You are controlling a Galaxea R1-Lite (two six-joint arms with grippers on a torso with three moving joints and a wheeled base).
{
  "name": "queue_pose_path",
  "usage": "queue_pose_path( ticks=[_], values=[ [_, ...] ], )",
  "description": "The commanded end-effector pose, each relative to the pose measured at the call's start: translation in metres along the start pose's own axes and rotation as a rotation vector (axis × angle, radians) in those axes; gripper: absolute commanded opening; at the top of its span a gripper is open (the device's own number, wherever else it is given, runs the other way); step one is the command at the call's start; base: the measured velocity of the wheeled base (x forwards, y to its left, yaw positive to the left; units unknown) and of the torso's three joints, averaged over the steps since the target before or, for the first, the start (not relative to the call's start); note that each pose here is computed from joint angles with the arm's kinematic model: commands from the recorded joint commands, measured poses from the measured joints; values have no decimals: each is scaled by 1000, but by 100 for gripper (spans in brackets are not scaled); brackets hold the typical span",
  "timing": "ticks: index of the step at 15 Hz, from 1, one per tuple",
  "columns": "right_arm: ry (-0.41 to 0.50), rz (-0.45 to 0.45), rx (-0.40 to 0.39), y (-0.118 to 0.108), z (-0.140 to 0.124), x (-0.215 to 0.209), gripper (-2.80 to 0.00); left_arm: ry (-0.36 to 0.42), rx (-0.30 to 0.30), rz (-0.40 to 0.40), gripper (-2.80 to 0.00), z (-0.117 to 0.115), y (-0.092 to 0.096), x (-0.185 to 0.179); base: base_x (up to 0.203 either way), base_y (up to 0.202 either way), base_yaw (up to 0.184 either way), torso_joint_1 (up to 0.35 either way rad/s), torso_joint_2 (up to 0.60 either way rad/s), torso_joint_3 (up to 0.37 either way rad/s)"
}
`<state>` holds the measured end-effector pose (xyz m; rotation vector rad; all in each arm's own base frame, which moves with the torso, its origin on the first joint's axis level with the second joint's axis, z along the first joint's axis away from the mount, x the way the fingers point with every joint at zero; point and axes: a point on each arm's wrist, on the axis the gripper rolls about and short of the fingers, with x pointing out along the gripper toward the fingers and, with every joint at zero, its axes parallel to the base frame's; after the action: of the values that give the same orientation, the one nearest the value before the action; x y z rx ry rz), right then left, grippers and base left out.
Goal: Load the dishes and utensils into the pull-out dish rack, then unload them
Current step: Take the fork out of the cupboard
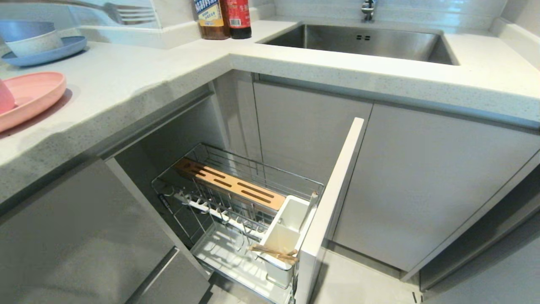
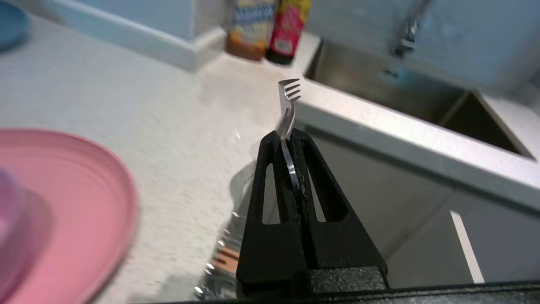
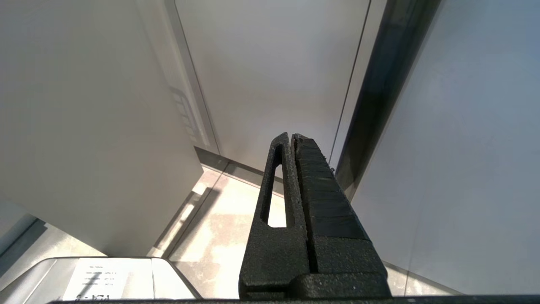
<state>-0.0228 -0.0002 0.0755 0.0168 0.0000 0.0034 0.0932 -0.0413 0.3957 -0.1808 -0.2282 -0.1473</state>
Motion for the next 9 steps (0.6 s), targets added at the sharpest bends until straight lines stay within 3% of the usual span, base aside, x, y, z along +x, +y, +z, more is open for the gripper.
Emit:
queue_pose_path(
  ticks=[1,4,9],
  values=[
    [2,1,0,0,0,0,-280,-64,8,69,-280,11,12,-11,0,0,0,0,0,0],
    [1,0,0,0,0,0,-280,-144,58,234,-280,21,30,-19,0,0,0,0,0,0],
    [2,0,0,0,0,0,-280,-270,152,464,-280,36,43,-52,0,0,0,0,0,0]
  ],
)
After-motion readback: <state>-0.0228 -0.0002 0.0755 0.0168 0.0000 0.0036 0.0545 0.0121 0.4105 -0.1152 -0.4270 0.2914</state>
